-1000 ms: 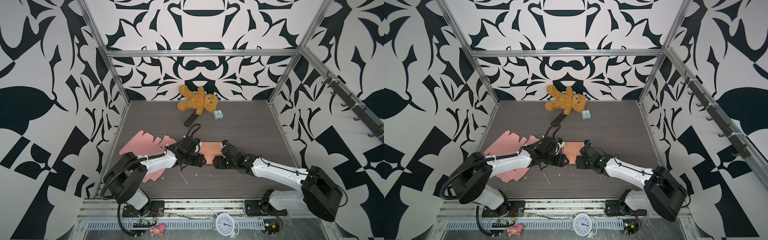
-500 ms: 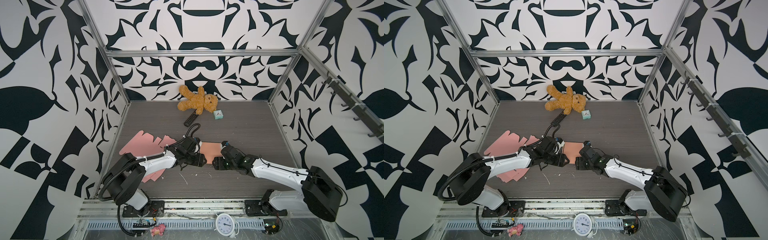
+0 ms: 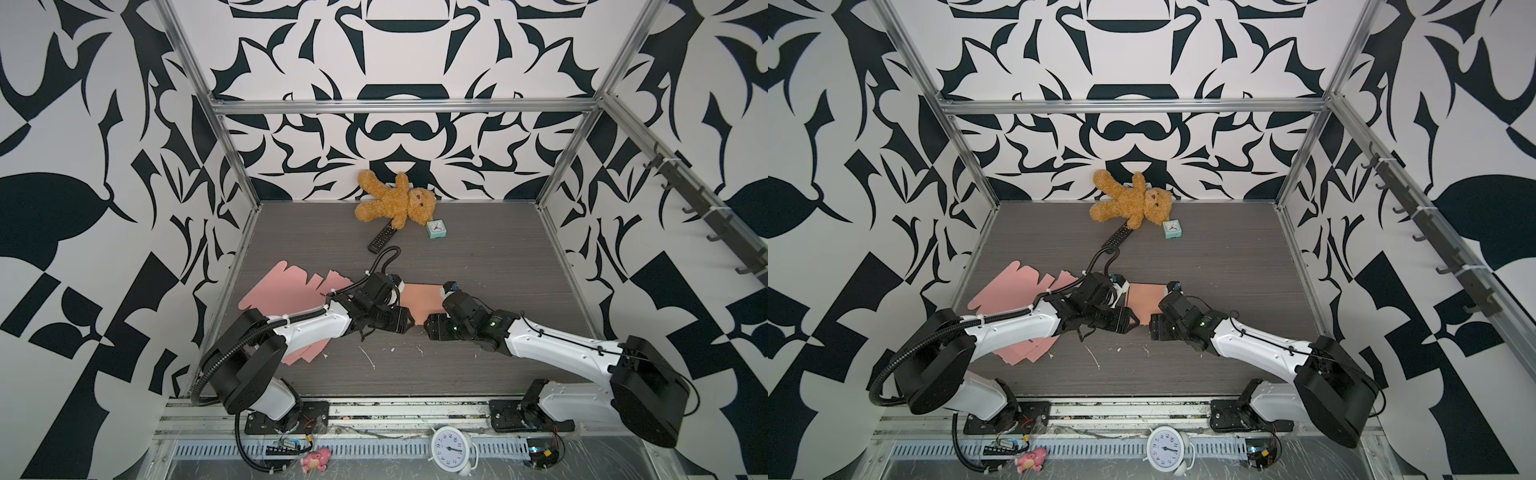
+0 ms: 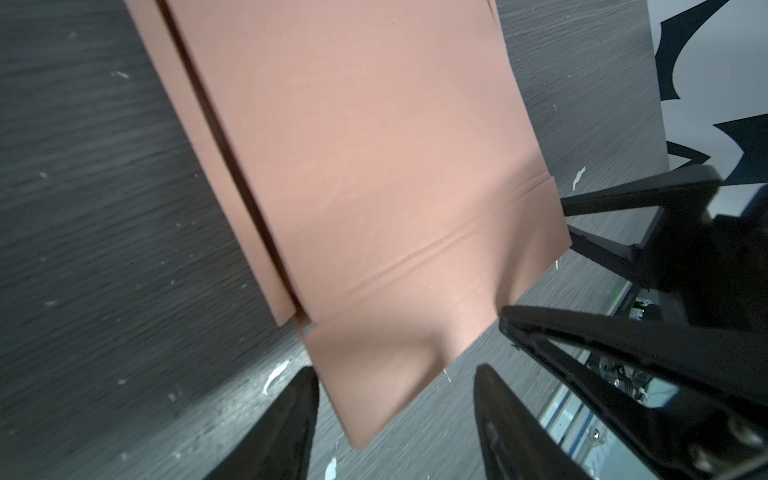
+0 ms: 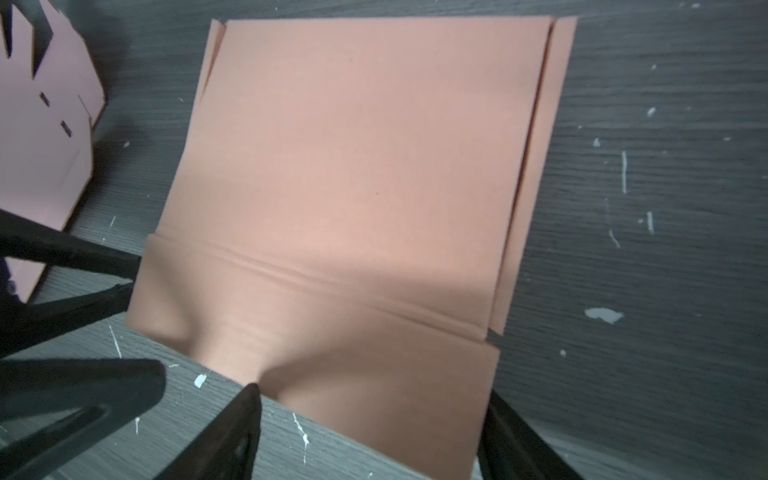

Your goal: Fold the paper box

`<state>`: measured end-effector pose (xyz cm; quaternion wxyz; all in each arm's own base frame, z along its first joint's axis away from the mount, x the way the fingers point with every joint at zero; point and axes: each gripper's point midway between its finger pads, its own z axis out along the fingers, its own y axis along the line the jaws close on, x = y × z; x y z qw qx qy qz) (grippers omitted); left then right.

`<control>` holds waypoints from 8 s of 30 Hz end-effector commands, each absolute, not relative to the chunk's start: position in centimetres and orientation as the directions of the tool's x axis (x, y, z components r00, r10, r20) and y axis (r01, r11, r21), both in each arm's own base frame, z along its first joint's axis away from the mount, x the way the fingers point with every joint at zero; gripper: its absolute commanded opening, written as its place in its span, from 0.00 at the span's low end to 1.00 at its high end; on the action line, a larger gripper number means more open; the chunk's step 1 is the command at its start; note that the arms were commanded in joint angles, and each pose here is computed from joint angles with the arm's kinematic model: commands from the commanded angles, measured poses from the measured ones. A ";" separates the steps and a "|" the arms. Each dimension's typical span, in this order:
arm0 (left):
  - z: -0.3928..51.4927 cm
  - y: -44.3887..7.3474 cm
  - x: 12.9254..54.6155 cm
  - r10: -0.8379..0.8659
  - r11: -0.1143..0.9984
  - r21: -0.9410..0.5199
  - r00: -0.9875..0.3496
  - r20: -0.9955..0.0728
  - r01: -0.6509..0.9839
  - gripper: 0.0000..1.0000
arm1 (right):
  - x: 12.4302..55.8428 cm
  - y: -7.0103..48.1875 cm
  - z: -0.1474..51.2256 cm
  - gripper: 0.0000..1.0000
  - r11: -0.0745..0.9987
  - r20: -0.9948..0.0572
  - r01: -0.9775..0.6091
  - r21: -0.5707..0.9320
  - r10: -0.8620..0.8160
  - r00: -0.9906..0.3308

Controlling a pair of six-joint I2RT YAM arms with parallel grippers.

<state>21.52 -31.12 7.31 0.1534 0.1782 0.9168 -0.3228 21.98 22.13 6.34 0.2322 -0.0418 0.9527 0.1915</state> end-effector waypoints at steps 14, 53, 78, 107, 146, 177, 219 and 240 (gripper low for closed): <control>5.9 -31.2 21.5 0.244 0.743 -0.521 -0.895 -0.374 0.420 0.56 | 22.6 21.6 5.3 0.76 0.947 -0.470 -0.152 0.282 -0.002 -0.883; 6.7 -29.9 20.9 0.292 0.752 -0.480 -0.881 -0.373 0.452 0.61 | 23.2 20.7 4.4 0.71 0.965 -0.488 -0.131 0.226 -0.004 -0.873; 9.4 -33.5 34.4 0.287 0.676 -0.553 -0.865 -0.411 0.487 0.68 | 23.7 20.6 4.3 0.72 0.970 -0.498 -0.139 0.199 -0.022 -0.867; 6.4 -33.6 32.9 0.318 0.654 -0.602 -0.889 -0.330 0.458 0.63 | 25.6 19.4 3.5 0.72 0.979 -0.492 -0.118 0.165 -0.022 -0.870; 8.3 -34.4 28.4 0.308 0.571 -0.694 -0.898 -0.314 0.439 0.55 | 27.4 21.0 3.5 0.70 0.975 -0.496 -0.129 0.183 -0.022 -0.868; 9.9 -28.2 30.9 0.124 0.707 -0.612 -0.914 -0.387 0.355 0.71 | 24.5 18.5 6.3 0.72 0.974 -0.487 -0.159 0.159 -0.062 -0.871; 7.2 -30.8 23.5 0.158 0.643 -0.687 -0.937 -0.313 0.338 0.74 | 37.7 21.9 7.5 0.75 0.904 -0.415 -0.156 0.397 0.025 -0.910; 7.2 -32.9 25.9 0.195 0.630 -0.681 -0.925 -0.326 0.372 0.68 | 35.3 21.4 6.4 0.74 0.881 -0.387 -0.142 0.451 0.050 -0.921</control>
